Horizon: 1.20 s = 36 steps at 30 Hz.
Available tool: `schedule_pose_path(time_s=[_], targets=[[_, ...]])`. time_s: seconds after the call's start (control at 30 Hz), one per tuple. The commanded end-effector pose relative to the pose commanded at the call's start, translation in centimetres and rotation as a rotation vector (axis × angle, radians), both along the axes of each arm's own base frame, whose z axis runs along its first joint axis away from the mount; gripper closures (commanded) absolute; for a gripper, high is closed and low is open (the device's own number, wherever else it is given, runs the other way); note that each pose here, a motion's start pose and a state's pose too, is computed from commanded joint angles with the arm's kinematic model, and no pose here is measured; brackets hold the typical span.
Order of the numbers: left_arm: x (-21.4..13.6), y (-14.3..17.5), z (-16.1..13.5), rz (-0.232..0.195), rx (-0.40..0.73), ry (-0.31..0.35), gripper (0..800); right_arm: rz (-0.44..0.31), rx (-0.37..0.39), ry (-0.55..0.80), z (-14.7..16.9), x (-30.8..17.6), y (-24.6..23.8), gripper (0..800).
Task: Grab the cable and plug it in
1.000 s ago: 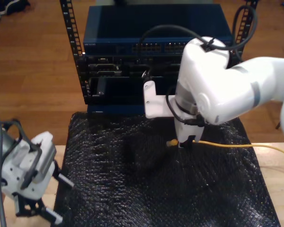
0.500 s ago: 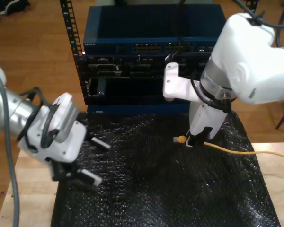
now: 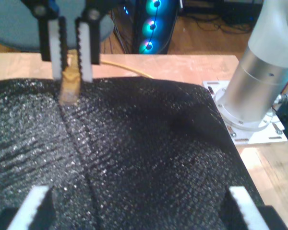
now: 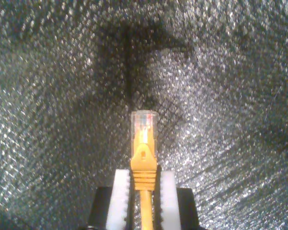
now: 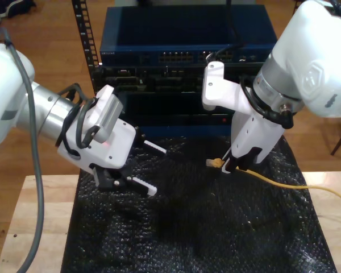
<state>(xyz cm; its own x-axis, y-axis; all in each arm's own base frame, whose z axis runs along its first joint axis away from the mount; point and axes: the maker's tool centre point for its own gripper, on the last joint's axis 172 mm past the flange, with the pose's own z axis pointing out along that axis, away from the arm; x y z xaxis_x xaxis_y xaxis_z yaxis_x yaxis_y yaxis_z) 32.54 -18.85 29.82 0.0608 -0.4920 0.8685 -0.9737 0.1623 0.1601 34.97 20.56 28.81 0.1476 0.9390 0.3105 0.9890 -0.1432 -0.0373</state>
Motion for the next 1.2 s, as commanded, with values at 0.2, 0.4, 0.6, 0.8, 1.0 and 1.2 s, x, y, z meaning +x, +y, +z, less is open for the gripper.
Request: schedule_pose_path(time_s=[0.2, 0.4, 0.6, 0.8, 1.0, 1.2], targets=[[0.3, -0.4, 0.6, 0.008, -0.030, -0.012, 0, -0.004, 0.047, 0.026, 1.0, -0.7, 1.1, 794], [0.3, -0.7, 0.9, 0.008, -0.054, -0.018, 0, -0.001, 0.064, 0.032, 1.2, -0.9, 1.7, 794], [0.3, -0.7, 0.8, 0.009, -0.054, -0.021, 0, 0.002, 0.091, 0.031, 1.9, -1.0, 2.7, 794], [0.5, -0.6, 1.1, 0.010, -0.055, -0.029, 0, 0.008, 0.129, 0.034, 2.8, -1.2, 3.9, 794], [0.6, -0.5, 1.3, 0.014, -0.057, -0.032, 0, 0.045, 0.144, 0.036, 3.3, -1.8, 5.8, 794], [1.4, -0.5, 2.1, 0.046, -0.091, -0.038, 0, 0.067, 0.164, 0.039, 3.4, -1.6, 6.6, 794]])
